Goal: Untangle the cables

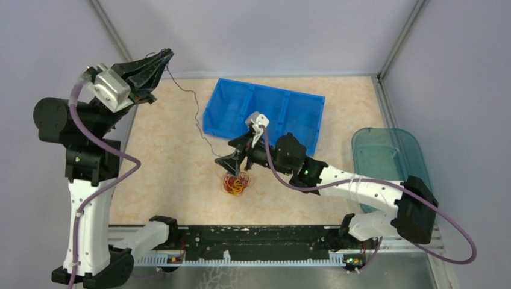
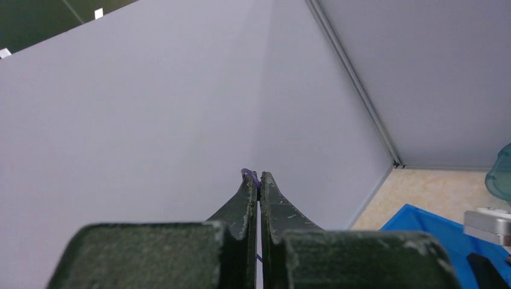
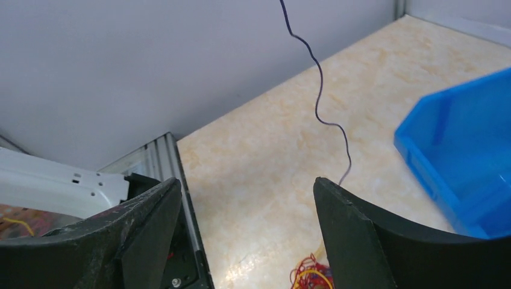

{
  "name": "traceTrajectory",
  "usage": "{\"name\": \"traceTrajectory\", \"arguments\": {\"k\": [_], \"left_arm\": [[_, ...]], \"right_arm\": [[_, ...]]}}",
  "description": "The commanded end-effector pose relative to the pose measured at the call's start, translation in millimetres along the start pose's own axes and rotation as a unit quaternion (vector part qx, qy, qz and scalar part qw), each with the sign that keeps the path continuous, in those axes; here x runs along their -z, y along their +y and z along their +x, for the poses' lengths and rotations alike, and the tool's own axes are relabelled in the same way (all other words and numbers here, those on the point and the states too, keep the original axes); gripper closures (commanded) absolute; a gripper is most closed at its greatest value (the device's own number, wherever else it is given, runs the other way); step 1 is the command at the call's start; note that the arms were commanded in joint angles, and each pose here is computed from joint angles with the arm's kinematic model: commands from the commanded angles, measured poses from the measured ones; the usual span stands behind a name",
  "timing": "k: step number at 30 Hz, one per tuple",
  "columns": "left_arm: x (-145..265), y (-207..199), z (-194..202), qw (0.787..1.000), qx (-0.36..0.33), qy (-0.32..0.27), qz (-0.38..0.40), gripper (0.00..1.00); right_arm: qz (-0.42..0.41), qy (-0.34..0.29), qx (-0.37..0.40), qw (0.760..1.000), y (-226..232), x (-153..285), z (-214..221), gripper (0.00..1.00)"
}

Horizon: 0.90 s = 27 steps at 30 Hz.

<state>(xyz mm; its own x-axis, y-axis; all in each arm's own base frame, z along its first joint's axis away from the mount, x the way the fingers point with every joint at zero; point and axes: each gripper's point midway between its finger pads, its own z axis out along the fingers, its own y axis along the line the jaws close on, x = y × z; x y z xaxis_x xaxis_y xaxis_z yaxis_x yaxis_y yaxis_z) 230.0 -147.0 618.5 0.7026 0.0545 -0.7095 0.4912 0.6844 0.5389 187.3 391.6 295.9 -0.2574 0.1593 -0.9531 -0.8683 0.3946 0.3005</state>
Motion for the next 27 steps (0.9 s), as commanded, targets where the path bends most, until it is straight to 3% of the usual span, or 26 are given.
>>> {"name": "traceTrajectory", "arguments": {"k": [1, 7, 17, 23, 27], "left_arm": [[11.7, -8.2, -33.6, 0.999, -0.007, -0.031, 0.011, 1.00], [14.5, -11.7, -35.7, 0.999, -0.004, -0.032, 0.015, 1.00], [17.6, -14.4, -38.3, 0.999, -0.011, -0.034, 0.018, 1.00], [19.0, -15.3, -37.1, 0.999, -0.012, -0.036, 0.016, 1.00], [19.9, -15.9, -39.4, 0.999, -0.013, -0.039, 0.016, 1.00]], "right_arm": [[-0.099, -0.002, 0.014, 0.995, 28.9, -16.7, -27.0, 0.20], [-0.090, 0.010, 0.017, 0.996, 18.0, -48.3, -20.6, 0.22], [-0.235, 0.045, -0.028, 0.971, 59.8, -63.2, 6.2, 0.29], [-0.224, 0.053, -0.037, 0.972, 55.5, -67.2, 12.5, 0.39], [-0.184, 0.057, -0.035, 0.981, 41.3, -78.2, 15.2, 0.35]]}}
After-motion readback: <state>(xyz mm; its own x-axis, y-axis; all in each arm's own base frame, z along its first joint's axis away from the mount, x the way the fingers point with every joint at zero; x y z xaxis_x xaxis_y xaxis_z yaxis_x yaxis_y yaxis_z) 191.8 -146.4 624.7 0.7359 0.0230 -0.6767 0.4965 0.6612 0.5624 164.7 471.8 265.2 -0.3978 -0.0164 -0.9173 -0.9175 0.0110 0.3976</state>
